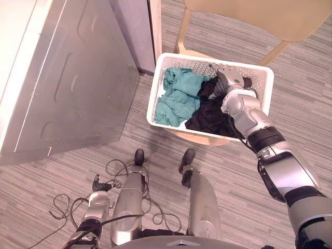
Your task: Pick up the laundry basket with both hands and put the clothes into the washing machine.
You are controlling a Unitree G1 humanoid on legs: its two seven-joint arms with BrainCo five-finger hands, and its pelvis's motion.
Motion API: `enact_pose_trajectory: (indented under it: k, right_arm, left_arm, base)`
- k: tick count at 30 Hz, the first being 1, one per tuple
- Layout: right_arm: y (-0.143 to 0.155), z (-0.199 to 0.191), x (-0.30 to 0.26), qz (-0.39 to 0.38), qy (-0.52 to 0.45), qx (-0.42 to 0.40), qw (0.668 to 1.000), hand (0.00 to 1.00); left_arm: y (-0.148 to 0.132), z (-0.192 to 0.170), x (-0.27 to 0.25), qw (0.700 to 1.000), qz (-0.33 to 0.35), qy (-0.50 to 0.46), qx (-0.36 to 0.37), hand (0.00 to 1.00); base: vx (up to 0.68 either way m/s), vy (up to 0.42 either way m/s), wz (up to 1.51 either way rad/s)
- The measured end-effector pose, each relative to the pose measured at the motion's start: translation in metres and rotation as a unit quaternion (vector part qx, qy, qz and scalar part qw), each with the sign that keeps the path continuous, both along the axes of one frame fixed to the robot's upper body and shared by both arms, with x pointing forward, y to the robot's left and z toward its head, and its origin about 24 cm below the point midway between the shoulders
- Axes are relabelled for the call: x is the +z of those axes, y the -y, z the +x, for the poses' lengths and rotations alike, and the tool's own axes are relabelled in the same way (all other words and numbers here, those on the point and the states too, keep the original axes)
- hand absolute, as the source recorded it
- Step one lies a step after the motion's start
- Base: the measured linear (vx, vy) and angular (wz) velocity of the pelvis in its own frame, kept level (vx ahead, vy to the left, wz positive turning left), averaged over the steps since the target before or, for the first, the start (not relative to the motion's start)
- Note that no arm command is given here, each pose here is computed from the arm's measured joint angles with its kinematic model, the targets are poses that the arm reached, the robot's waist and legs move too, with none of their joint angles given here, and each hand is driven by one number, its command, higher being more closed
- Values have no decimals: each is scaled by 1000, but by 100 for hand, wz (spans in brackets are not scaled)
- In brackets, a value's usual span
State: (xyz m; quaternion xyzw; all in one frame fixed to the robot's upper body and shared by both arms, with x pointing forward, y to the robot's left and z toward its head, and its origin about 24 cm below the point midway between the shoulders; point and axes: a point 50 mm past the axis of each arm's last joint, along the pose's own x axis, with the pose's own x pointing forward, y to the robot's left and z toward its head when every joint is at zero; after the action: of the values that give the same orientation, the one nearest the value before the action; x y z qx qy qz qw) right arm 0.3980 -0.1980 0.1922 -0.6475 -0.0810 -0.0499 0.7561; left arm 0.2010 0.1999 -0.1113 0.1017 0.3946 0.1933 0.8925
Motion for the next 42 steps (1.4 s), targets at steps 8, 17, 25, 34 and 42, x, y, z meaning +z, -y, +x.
enact_pose_trajectory:
  k: [8,17,25,34,42]
  right_arm:
    - [-6,-1,10,30,34,9,999,0]
    - [-29,-5,21,90,59,57,993,0]
    - [-43,-4,18,114,58,72,989,0]
    - [-51,-4,13,130,49,80,987,0]
    - [-47,2,-3,136,17,55,989,0]
  left_arm:
    - [8,18,9,1000,-5,22,-8,0]
    - [11,26,13,999,6,29,-25,0]
    - [7,25,14,1000,13,25,-9,0]
    - [5,25,14,999,21,24,-2,0]
    - [3,25,14,999,23,24,0,0]
  base:
    - [37,8,4]
    - [17,5,2]
    - [-17,-4,5]
    - [39,-16,0]
    - [-5,-15,3]
